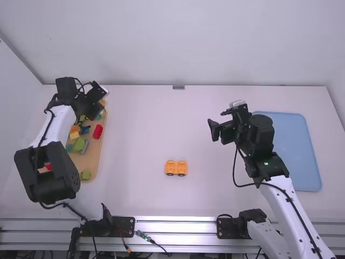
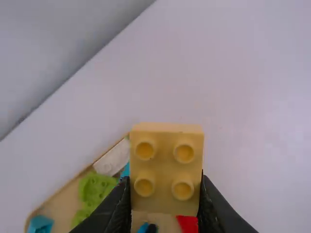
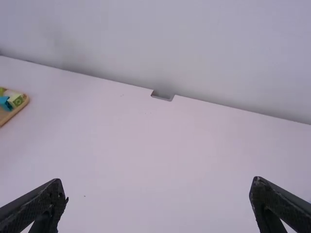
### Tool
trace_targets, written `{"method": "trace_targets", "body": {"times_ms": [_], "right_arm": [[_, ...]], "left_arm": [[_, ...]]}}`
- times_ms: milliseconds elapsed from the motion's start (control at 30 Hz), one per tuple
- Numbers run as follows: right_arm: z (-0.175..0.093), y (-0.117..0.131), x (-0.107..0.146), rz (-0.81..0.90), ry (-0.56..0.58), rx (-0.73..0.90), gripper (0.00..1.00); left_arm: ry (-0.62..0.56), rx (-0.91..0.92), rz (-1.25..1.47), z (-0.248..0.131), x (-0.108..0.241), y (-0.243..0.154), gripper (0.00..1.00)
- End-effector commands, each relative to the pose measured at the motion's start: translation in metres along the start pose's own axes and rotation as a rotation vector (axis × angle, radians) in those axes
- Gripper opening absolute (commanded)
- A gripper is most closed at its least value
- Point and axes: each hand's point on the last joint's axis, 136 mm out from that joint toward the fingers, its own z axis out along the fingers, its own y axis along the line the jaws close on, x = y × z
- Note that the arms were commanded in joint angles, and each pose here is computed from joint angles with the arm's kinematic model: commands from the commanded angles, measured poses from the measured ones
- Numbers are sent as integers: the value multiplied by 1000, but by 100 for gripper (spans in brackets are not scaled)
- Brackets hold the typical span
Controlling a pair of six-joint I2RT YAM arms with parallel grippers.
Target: Assemble lego blocks to make yellow taxi
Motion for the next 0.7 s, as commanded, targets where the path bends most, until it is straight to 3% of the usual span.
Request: {"method": "trace_targets", "body": {"times_ms": [0,267,533,667], "right_arm": [[-4,1,-17,-3,-34,-5,99],[-9,-5,-13,7,-18,0,99],[-18,6,-3,-39,-3,-182,99],[-24,8,3,-75,5,-237,99]], "left_arm": [[-33,59,14,-6,-7,-41,2],[-61,371,389,-25,-7,-203,2],[-17,499,640,-19,17,-280,1],[-4,535,673,-18,30,-289,2]]}}
